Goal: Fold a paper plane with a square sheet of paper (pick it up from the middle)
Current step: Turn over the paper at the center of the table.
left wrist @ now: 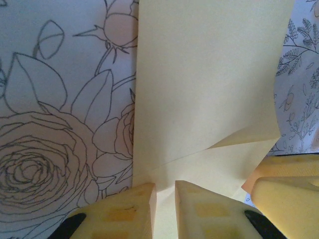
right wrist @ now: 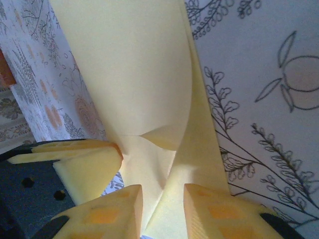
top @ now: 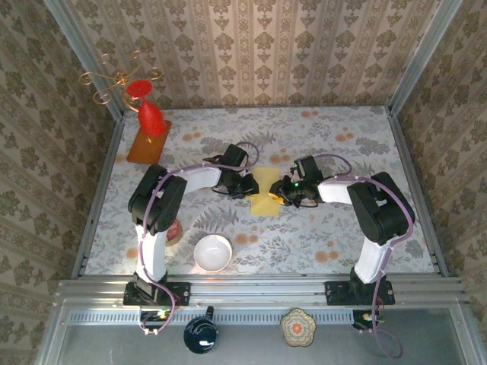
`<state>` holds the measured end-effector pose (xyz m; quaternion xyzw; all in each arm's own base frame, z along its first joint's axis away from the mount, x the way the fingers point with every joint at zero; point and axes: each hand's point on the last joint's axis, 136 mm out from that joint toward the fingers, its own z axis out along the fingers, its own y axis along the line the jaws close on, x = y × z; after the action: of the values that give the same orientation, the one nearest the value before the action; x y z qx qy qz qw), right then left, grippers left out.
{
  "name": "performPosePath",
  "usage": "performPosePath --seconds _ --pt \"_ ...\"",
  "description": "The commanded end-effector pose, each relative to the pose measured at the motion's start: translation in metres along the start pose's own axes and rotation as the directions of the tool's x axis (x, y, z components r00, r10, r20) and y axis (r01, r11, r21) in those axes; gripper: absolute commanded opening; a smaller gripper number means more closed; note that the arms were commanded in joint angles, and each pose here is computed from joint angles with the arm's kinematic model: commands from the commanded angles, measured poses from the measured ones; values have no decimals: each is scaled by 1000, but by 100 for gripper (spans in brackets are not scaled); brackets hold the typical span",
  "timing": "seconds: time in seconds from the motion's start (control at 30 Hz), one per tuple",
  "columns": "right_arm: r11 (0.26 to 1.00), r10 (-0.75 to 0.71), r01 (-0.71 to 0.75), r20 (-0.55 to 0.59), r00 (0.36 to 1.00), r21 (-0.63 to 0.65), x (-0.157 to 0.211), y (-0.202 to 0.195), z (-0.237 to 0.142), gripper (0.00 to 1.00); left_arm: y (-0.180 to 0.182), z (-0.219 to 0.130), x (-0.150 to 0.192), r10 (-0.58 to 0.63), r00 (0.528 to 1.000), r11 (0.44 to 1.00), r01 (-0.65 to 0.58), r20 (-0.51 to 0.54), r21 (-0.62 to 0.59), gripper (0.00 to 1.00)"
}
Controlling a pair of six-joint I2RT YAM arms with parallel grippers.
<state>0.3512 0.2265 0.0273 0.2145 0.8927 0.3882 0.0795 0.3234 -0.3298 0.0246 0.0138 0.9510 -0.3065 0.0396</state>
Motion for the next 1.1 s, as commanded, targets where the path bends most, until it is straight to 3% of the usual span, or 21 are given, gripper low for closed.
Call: performPosePath --seconds 0.0,0.33,0.77,0.93,1.07 --pt "1000 -10 10 -2 1000 -21 -3 10 5 28 15 4 6 -42 999 999 42 -14 -31 20" --pt "1000 -6 5 -21 1000 -28 -1 11 16 26 13 3 7 -44 999 999 43 -16 -23 20" --pt "999 -13 12 -24 1000 -44 2 11 23 15 5 -5 4 -29 1000 1000 29 0 3 20" --pt "999 -36 36 6 999 -40 -2 14 18 8 -4 -22 -2 -22 999 999 21 44 36 21" --pt "994 -87 91 60 994 -62 -10 28 6 4 -1 -45 -13 -48 993 998 42 112 56 29"
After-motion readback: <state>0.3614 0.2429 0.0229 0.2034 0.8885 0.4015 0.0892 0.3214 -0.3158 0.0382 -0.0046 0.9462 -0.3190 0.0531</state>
